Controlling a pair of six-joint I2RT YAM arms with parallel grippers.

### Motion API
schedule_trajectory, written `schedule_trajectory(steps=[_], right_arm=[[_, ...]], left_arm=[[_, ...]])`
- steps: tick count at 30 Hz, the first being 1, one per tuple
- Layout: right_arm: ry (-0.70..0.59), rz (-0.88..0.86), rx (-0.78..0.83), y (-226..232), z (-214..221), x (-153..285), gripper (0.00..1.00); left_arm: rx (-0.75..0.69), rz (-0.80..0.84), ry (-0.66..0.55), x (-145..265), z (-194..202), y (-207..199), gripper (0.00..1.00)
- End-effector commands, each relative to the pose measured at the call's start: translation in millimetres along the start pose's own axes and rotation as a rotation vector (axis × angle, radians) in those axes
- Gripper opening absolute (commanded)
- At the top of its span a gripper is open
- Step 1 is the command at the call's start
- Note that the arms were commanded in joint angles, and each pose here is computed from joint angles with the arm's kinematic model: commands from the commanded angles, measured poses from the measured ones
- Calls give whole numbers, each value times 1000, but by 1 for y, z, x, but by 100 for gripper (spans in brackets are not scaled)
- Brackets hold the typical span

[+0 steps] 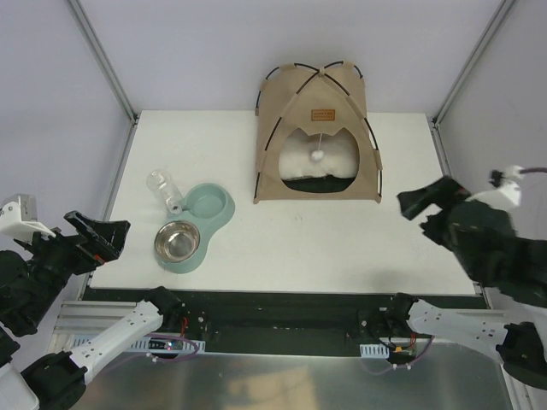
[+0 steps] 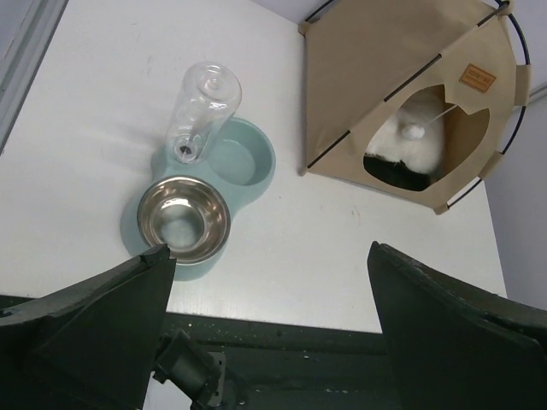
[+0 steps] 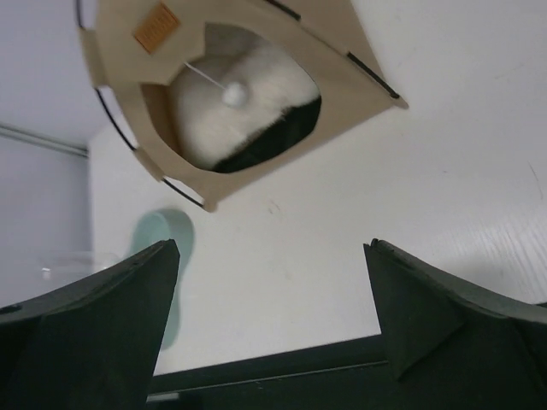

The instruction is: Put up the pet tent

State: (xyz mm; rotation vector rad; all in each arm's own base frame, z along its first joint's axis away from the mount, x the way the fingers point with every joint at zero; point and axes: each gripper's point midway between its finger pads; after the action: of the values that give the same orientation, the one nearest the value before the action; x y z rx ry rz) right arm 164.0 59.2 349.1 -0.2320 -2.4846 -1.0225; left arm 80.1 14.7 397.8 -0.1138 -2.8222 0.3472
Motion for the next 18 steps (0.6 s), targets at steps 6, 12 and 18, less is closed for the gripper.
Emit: schedule_trajectory(steps=[6,12,18], right_arm=[[-106,-4,27,-65,-72,59,99],[-93,-71,9,-70,-76,70,99],[-73,-122,-11,-67,-71,71,99]], left_arm=[[-87,-74,243,24,66,34,99],[-80,-55,259,25,74,33,99],[-68,-56,242,27,73,35,99]])
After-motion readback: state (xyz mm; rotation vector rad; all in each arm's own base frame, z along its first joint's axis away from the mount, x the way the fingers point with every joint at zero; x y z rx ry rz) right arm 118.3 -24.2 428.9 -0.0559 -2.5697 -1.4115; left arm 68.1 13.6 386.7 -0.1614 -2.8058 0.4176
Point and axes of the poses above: each gripper's point midway between its finger pads, its own x axis back along the fingers, its own y axis along the line the jaws close on, z = x × y, and after that the axes turned 13 degrees about -x, right-handed
